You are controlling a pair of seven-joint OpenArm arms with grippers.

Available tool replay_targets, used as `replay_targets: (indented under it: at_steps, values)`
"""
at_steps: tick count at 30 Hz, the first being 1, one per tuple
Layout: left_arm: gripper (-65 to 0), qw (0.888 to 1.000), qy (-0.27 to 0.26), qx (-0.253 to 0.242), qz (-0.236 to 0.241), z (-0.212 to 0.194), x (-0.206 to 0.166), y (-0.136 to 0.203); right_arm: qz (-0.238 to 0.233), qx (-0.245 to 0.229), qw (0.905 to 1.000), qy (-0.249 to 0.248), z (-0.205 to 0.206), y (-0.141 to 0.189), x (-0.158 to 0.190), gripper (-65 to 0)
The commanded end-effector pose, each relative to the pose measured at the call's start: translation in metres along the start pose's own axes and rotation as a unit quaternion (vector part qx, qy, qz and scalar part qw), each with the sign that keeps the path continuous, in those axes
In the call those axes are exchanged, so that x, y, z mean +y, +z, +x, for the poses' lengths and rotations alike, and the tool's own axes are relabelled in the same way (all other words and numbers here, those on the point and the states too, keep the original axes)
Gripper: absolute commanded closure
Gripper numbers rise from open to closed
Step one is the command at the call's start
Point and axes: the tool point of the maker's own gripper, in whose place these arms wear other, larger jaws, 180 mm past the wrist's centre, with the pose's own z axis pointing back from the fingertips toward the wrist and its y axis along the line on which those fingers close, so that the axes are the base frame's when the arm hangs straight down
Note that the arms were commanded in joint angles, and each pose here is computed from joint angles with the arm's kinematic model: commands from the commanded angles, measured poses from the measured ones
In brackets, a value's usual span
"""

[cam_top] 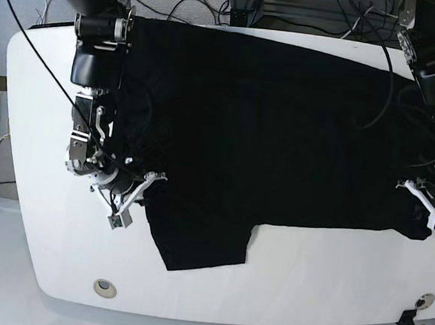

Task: Fold the T-shirt properly
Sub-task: 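Lift the grasped shirt sides and fold them toward the robot with both grippers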

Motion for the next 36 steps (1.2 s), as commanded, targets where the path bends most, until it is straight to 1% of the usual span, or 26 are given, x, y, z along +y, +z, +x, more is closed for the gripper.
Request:
replay_targets:
  at_steps: [1, 5, 10, 12, 16, 19, 22, 26, 30, 36]
  values:
    - [0.0, 0.999, -0.024, -0.033, 0.016, 0.024, 0.014, 0.012, -0.001, -0.042, 0.9988, 0.024, 0.034, 0.015, 0.003, 0.0]
    - [0.0, 0.998, -0.045, -0.044, 0.025, 0.026, 0.014, 0.028, -0.005, -0.037, 0.9981, 0.05, 0.027, 0.031, 0.013, 0.0]
    - [0.0, 0.996, -0.032, -0.064, 0.057, 0.03, 0.031, 0.047, -0.012, -0.025, 0.9966, 0.077, 0.021, 0.05, 0.023, 0.0]
    - [0.0, 0.996, -0.043, -0.06, 0.054, 0.025, 0.027, 0.052, -0.014, -0.028, 0.9958, 0.086, 0.02, 0.058, 0.028, 0.0]
    - [0.0, 0.994, -0.054, -0.079, 0.056, 0.038, 0.02, 0.058, -0.015, -0.027, 0.9945, 0.1, 0.012, 0.069, 0.036, 0.0]
    - [0.0, 0.994, -0.065, -0.069, 0.051, 0.028, 0.015, 0.064, -0.018, -0.018, 0.9936, 0.11, 0.007, 0.077, 0.04, 0.0]
    - [0.0, 0.991, -0.088, -0.084, 0.053, 0.04, 0.01, 0.075, -0.033, -0.014, 0.9936, 0.107, 0.004, 0.088, 0.033, 0.0]
    - [0.0, 0.989, -0.113, -0.088, 0.047, 0.041, 0.0, 0.086, -0.042, -0.002, 0.9928, 0.112, 0.003, 0.096, 0.032, 0.0]
    - [0.0, 0.986, -0.142, -0.086, 0.025, 0.04, -0.021, 0.092, -0.04, 0.008, 0.9925, 0.115, -0.01, 0.102, 0.037, 0.0]
    - [0.0, 0.985, -0.155, -0.07, 0.015, 0.025, -0.028, 0.1, -0.033, 0.038, 0.9929, 0.108, -0.042, 0.105, 0.043, 0.0]
